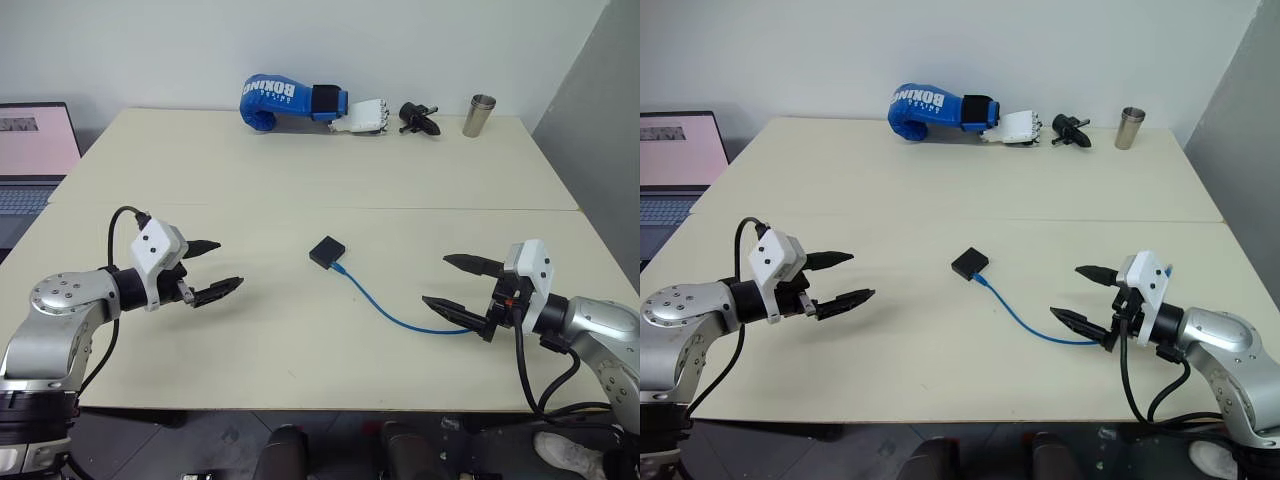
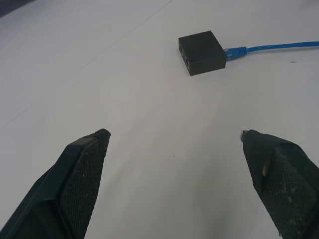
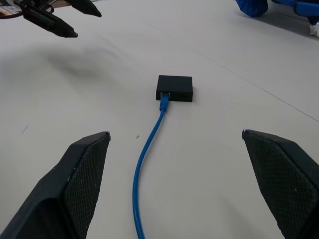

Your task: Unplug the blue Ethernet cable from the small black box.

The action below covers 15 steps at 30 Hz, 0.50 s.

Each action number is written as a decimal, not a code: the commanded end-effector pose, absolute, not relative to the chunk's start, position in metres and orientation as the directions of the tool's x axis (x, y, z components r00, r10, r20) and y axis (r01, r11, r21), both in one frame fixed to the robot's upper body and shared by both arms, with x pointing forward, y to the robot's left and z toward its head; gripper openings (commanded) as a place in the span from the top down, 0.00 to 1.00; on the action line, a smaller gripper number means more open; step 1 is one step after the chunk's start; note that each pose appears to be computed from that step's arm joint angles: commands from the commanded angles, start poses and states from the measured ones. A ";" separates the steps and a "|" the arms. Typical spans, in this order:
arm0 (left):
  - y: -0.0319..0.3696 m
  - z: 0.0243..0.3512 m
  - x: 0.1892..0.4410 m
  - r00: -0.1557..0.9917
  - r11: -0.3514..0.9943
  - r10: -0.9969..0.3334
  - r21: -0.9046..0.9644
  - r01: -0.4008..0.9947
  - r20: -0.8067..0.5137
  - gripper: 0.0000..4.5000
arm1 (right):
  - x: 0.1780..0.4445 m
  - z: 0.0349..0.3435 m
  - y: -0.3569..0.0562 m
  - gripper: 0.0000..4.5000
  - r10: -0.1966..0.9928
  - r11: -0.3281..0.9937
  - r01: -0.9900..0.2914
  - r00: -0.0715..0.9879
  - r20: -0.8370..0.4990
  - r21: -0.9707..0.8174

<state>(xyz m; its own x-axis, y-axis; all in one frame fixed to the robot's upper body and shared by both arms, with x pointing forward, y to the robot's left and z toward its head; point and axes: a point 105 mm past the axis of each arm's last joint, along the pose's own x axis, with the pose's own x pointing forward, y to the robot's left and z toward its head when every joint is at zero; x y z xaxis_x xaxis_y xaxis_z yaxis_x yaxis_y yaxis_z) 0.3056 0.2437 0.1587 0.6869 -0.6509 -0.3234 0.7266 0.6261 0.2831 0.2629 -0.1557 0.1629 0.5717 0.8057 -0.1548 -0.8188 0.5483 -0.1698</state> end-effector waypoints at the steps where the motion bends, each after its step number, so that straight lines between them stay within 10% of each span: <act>1: 0.243 0.170 0.307 0.693 0.615 -0.660 0.322 0.720 -0.290 0.00 | 0.262 0.173 -0.155 0.00 0.808 0.552 -0.812 0.576 -0.119 -0.189; 15: 0.237 0.155 0.294 0.601 0.499 -0.716 0.341 0.797 -0.357 0.00 | 0.256 0.174 -0.156 0.00 0.833 0.499 -0.850 0.524 -0.176 -0.169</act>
